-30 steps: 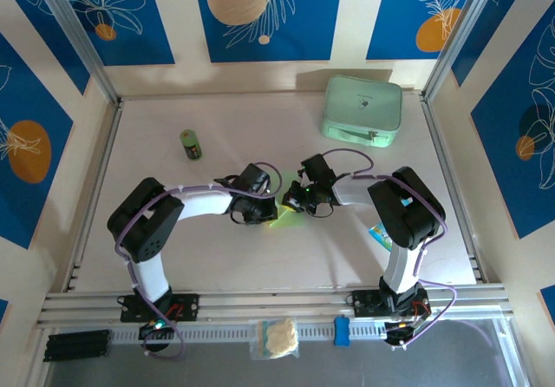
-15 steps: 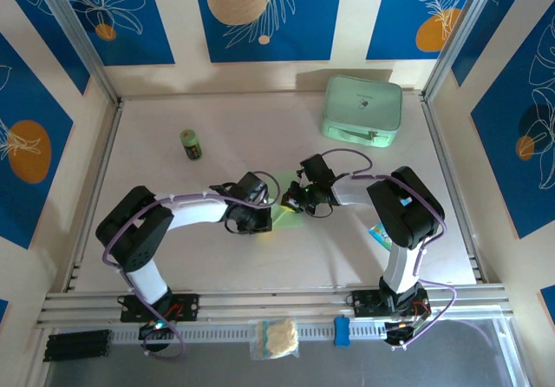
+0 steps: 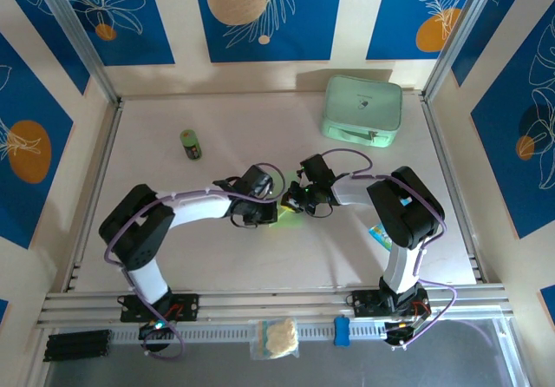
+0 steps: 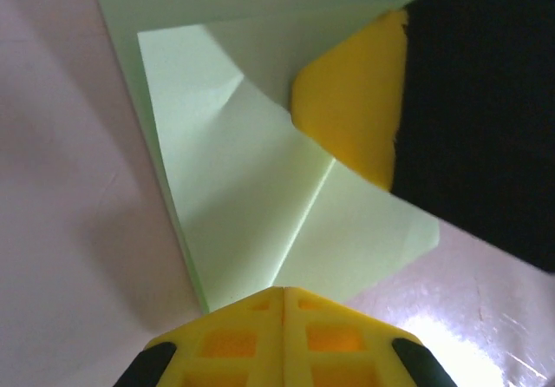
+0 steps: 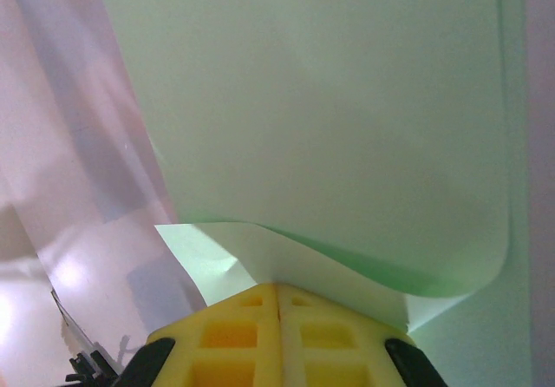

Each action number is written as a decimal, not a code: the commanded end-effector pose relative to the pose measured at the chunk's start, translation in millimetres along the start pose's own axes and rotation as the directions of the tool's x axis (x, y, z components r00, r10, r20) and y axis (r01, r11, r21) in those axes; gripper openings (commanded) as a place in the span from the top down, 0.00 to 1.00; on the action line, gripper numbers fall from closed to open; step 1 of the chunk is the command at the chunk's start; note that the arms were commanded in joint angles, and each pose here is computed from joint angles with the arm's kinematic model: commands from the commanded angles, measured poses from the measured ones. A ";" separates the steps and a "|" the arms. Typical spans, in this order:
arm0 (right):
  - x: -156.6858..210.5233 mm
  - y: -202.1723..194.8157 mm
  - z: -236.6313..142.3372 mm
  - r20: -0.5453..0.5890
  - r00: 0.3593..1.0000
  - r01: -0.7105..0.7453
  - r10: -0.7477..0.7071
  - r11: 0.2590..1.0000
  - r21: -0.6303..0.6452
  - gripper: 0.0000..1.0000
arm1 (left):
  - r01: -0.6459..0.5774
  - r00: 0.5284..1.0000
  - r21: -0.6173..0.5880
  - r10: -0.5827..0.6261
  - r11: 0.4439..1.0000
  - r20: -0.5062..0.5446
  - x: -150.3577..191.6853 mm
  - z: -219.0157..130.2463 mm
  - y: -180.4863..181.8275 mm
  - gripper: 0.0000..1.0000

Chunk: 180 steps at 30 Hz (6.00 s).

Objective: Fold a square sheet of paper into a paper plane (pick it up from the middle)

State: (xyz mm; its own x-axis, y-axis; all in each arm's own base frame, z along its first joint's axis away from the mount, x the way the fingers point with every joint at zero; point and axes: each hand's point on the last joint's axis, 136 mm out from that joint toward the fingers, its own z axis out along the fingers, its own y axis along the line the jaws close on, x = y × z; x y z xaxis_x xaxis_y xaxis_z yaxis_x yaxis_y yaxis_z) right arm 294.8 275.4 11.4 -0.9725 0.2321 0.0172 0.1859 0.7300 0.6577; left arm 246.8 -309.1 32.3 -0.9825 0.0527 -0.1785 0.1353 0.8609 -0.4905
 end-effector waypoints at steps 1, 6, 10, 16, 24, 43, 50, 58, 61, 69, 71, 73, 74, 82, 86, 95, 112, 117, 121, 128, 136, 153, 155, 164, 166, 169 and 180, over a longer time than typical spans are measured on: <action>27.6 -82.0 10.8 -0.048 0.988 -0.127 0.145 0.954 0.273 0.98 | -0.006 1.000 -0.011 0.005 1.000 -0.024 1.2 8.5 -0.3 0.93; 24.5 -72.9 9.2 -0.050 0.991 -0.108 0.124 0.965 0.238 0.98 | 0.011 0.997 -0.071 -0.016 0.997 -0.074 16.6 15.0 18.9 0.95; 13.3 -44.0 -0.8 -0.042 0.997 -0.056 0.063 0.989 0.140 0.98 | 0.029 0.994 -0.101 -0.039 0.994 -0.103 30.0 18.2 32.9 0.96; 7.7 1.9 -21.7 -0.017 0.997 0.069 -0.069 0.997 0.014 0.98 | 0.042 0.994 -0.090 -0.051 0.995 -0.099 32.6 19.8 34.4 0.96; 28.7 -3.8 -12.4 -0.059 0.996 0.072 -0.071 0.997 0.010 0.98 | 0.041 0.994 -0.072 -0.048 0.997 -0.096 31.3 20.3 30.8 0.97; 29.8 -19.4 6.1 -0.101 0.994 0.047 -0.040 0.996 0.071 0.98 | 0.006 1.000 0.013 -0.006 1.000 -0.008 7.4 -1.0 2.6 0.91; 29.8 -23.0 6.3 -0.099 0.994 0.046 -0.038 0.996 0.081 0.98 | 0.023 1.000 -0.008 -0.023 1.000 0.002 4.0 -0.1 12.2 0.90; 27.6 -22.1 4.5 -0.095 0.995 0.051 -0.043 0.995 0.087 0.98 | 0.017 0.999 0.009 -0.017 1.000 0.043 -5.7 -10.1 5.5 0.86; 28.6 -22.7 5.2 -0.098 0.994 0.052 -0.043 0.995 0.089 0.98 | 0.022 0.998 -0.024 -0.020 0.999 0.059 -7.7 -9.7 12.5 0.86; 23.9 -10.7 0.1 -0.072 0.995 0.079 -0.075 0.996 0.048 0.98 | 0.082 0.997 -0.056 -0.082 0.995 -0.014 5.0 11.0 26.4 0.97; 22.1 -3.2 -2.2 -0.058 0.993 0.105 -0.104 0.994 0.022 0.98 | 0.088 0.996 -0.062 -0.090 0.994 -0.025 7.9 13.3 28.7 0.99; 20.0 4.3 -5.7 -0.041 0.991 0.131 -0.131 0.991 -0.006 0.98 | 0.091 0.995 -0.075 -0.094 0.993 -0.030 10.1 13.3 32.3 1.00; 19.8 7.9 -7.3 -0.033 0.989 0.144 -0.145 0.989 -0.019 0.98 | 0.093 0.995 -0.084 -0.096 0.992 -0.032 11.1 13.1 34.2 1.00; 24.1 15.8 -5.0 -0.039 0.984 0.173 -0.175 0.984 -0.051 0.98 | 0.091 0.995 -0.102 -0.096 0.991 -0.039 14.3 13.0 38.5 1.00; 28.8 17.3 2.4 -0.062 0.982 0.173 -0.176 0.983 -0.062 0.98 | 0.089 0.995 -0.106 -0.093 0.990 -0.040 14.1 13.2 39.1 1.00; 24.8 1.0 14.0 -0.080 0.987 0.137 -0.137 0.991 -0.011 0.98 | 0.098 0.993 -0.153 -0.107 0.983 -0.055 21.9 11.6 50.4 1.00; -77.4 -42.6 -16.5 0.097 0.995 0.010 -0.012 1.000 0.019 0.98 | 0.105 0.979 -0.233 -0.142 0.967 -0.148 58.2 22.9 83.7 1.00; -88.0 -32.5 -36.0 0.140 0.989 0.036 -0.036 0.999 0.001 0.98 | 0.061 0.989 -0.173 -0.082 0.983 -0.123 40.3 15.2 61.5 1.00; -82.1 -11.9 -58.6 0.175 0.982 0.078 -0.071 0.996 -0.034 0.98 | 0.001 0.998 -0.099 -0.007 0.995 -0.065 12.0 -1.6 28.3 1.00; -39.3 0.6 -52.7 0.118 0.989 0.096 -0.089 0.994 -0.057 0.97 | -0.054 0.995 -0.018 0.055 0.998 0.079 -30.0 -27.6 -11.3 0.89; -7.3 5.7 -16.0 0.010 0.996 0.086 -0.086 0.994 -0.073 0.98 | -0.026 0.998 0.057 0.022 0.998 0.059 -36.0 -8.8 -24.9 0.92; -3.9 -20.2 3.6 -0.047 0.999 0.024 -0.023 0.999 0.027 0.98 | -0.005 0.999 0.045 0.003 0.999 0.048 -42.8 23.8 -18.0 0.95; -2.2 -23.2 4.4 -0.053 0.998 0.017 -0.015 0.999 0.036 0.98 | -0.007 0.999 0.027 0.006 1.000 0.045 -42.2 26.1 -13.5 0.96; -1.3 -32.9 4.9 -0.055 0.998 -0.005 0.009 0.997 0.076 0.98 | 0.001 1.000 -0.053 -0.001 0.999 -0.016 -9.1 32.7 22.8 0.96; -1.0 -35.0 5.1 -0.055 0.998 -0.007 0.012 0.997 0.082 0.98 | 0.006 1.000 -0.073 -0.008 0.997 -0.030 1.2 30.6 32.3 0.96; -1.1 -37.1 5.1 -0.054 0.998 -0.010 0.015 0.996 0.088 0.98 | 0.013 0.999 -0.094 -0.017 0.995 -0.043 14.0 24.8 42.7 0.96; -1.3 -40.6 4.1 -0.052 0.998 -0.012 0.018 0.994 0.108 0.98 | -0.053 0.997 -0.086 0.049 0.995 -0.057 30.5 -14.7 38.7 0.96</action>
State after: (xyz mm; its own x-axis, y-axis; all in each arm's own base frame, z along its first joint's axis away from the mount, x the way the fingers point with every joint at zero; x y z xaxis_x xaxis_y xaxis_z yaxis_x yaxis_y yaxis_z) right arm 302.6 272.5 14.3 -0.9868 0.1616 -0.0066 0.1126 0.7160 0.6890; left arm 237.9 -285.9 21.1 -0.9781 0.0722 -0.1950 0.1570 0.8714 -0.4648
